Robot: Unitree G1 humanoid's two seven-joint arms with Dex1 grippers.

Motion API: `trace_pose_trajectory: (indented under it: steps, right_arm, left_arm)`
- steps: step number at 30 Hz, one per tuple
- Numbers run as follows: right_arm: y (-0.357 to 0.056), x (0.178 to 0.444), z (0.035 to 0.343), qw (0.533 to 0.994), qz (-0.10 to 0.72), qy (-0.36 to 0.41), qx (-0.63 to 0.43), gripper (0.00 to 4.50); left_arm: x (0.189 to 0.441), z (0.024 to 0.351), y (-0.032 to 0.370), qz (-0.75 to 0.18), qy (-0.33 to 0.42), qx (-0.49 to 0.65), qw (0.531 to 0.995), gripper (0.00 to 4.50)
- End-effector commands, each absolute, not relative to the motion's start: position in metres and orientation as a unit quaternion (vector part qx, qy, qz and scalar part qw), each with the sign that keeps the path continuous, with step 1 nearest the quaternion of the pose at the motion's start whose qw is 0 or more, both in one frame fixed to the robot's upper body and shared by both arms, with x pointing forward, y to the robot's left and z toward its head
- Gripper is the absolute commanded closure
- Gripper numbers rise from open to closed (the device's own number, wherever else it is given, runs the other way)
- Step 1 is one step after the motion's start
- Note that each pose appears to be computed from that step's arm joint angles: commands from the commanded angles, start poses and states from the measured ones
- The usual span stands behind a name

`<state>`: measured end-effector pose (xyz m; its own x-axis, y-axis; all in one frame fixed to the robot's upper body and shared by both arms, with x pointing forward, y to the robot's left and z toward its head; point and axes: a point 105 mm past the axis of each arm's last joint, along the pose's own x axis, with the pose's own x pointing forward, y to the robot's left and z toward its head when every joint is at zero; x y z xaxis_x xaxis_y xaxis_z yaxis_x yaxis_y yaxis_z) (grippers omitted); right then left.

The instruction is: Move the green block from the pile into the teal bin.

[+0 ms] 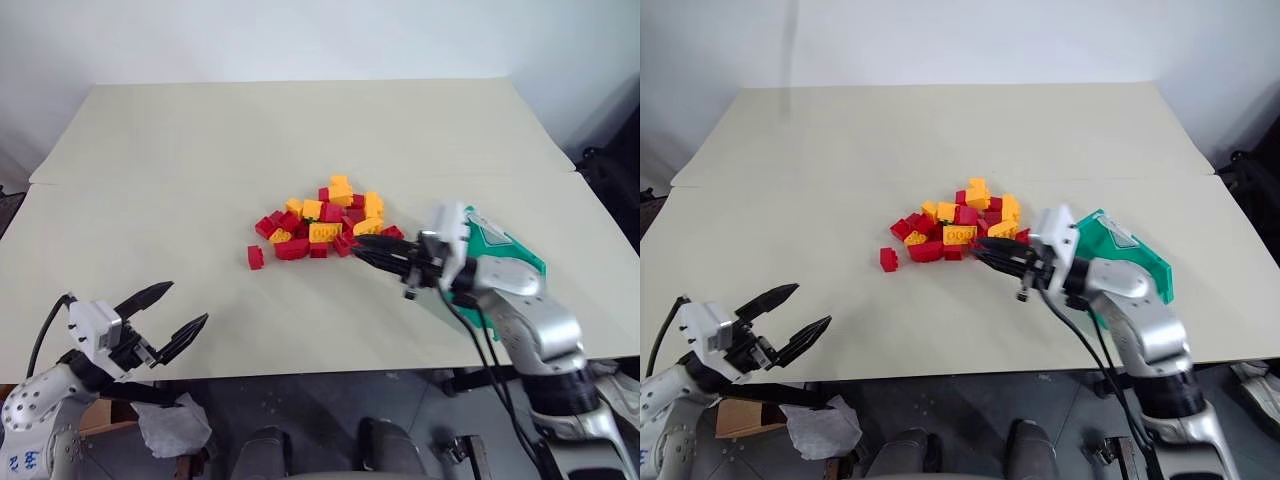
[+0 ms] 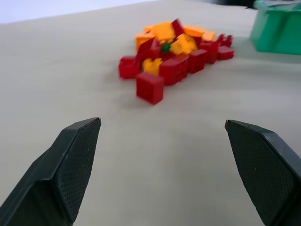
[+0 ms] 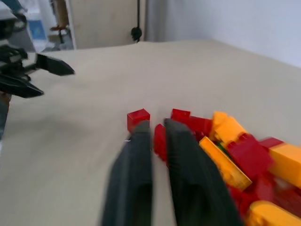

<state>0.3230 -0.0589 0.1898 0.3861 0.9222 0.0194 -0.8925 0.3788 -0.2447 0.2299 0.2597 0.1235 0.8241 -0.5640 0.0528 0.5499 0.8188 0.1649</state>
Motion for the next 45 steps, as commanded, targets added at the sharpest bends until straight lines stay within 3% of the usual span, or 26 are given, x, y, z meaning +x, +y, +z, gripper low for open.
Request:
trace_pose_trajectory:
  steps: [1, 11, 16, 22, 33, 41, 45]
  right_arm:
    - [-0.031, 0.344, 0.180, 0.834, 0.535, -0.052, -0.124, 4.45]
    - [0.019, 0.406, 0.186, 0.870, 0.477, -0.026, -0.123, 4.45]
    - [-0.005, 0.443, 0.183, 0.903, 0.390, 0.017, -0.183, 4.45]
    - [-0.025, 0.461, 0.188, 0.922, 0.334, 0.020, -0.194, 4.45]
    - [0.009, 0.441, 0.186, 0.877, 0.431, -0.004, -0.213, 4.45]
    - [0.022, 0.393, 0.151, 0.790, 0.560, 0.068, -0.240, 4.45]
    - [0.020, 0.383, 0.166, 0.790, 0.574, 0.063, -0.204, 4.45]
  left_arm:
    - [0.229, 0.134, 0.253, -0.290, -0.078, 0.080, 0.951, 0.00]
    - [0.239, 0.147, 0.228, -0.302, -0.104, 0.059, 0.946, 0.00]
    - [0.240, 0.153, 0.220, -0.312, -0.109, 0.060, 0.942, 0.00]
    - [0.246, 0.157, 0.216, -0.318, -0.116, 0.064, 0.939, 0.00]
    - [0.252, 0.162, 0.215, -0.325, -0.121, 0.072, 0.935, 0.00]
    - [0.252, 0.164, 0.217, -0.320, -0.121, 0.076, 0.937, 0.00]
    - [0.251, 0.165, 0.219, -0.314, -0.123, 0.079, 0.938, 0.00]
